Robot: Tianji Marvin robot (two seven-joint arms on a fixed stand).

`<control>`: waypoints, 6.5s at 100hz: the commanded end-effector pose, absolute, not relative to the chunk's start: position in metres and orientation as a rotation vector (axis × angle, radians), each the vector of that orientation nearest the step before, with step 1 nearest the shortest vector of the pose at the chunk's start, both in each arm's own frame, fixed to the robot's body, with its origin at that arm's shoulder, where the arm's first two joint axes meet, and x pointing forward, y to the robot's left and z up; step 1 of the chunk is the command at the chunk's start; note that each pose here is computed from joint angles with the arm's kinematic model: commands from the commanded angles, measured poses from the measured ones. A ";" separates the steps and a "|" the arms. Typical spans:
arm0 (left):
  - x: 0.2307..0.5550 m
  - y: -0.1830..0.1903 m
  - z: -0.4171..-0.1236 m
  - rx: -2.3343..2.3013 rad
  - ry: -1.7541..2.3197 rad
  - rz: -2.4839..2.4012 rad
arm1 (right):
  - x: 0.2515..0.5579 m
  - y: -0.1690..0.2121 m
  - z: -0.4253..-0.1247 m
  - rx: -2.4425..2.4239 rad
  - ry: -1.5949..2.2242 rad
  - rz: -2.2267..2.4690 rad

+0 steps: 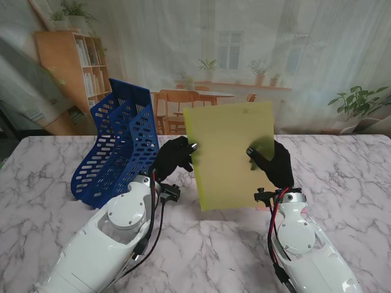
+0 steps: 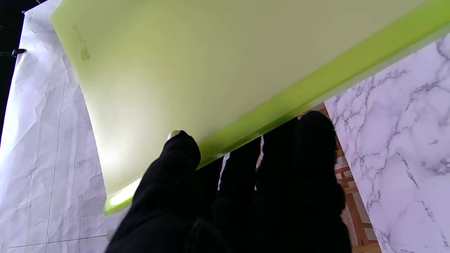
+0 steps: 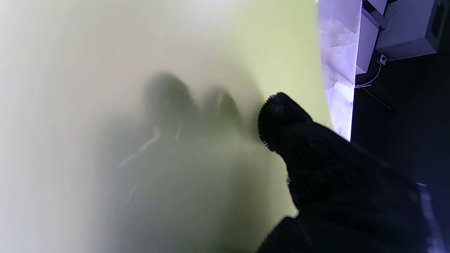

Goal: Open the sliding file folder, put the receipt in and insert it into the document holder

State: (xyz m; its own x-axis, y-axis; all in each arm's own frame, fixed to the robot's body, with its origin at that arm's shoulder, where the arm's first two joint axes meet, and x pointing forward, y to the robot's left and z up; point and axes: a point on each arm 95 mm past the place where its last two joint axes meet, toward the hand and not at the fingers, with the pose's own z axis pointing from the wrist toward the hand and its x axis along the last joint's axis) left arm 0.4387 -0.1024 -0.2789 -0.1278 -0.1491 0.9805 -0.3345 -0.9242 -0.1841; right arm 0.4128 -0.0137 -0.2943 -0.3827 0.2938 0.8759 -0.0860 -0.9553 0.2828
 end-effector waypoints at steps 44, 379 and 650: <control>0.436 -0.101 -0.271 1.938 -0.558 2.216 | 0.412 -0.013 -0.294 1.614 0.287 2.412; 0.424 -0.136 -0.301 1.968 -0.768 2.115 | 0.438 -0.021 -0.272 1.532 0.109 2.455; 0.433 -0.131 -0.299 1.963 -0.643 2.208 | 0.447 -0.017 -0.262 1.510 -0.040 2.479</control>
State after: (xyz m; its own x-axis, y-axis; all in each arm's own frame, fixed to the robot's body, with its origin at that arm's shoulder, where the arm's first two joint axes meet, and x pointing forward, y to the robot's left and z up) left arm 0.4386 -0.1231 -0.2930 -0.1729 -0.1985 0.9647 -0.3316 -0.9106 -0.2468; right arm 0.4441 -0.0208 -0.2722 -0.4207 0.2057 0.8836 -0.2191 -0.9682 0.1210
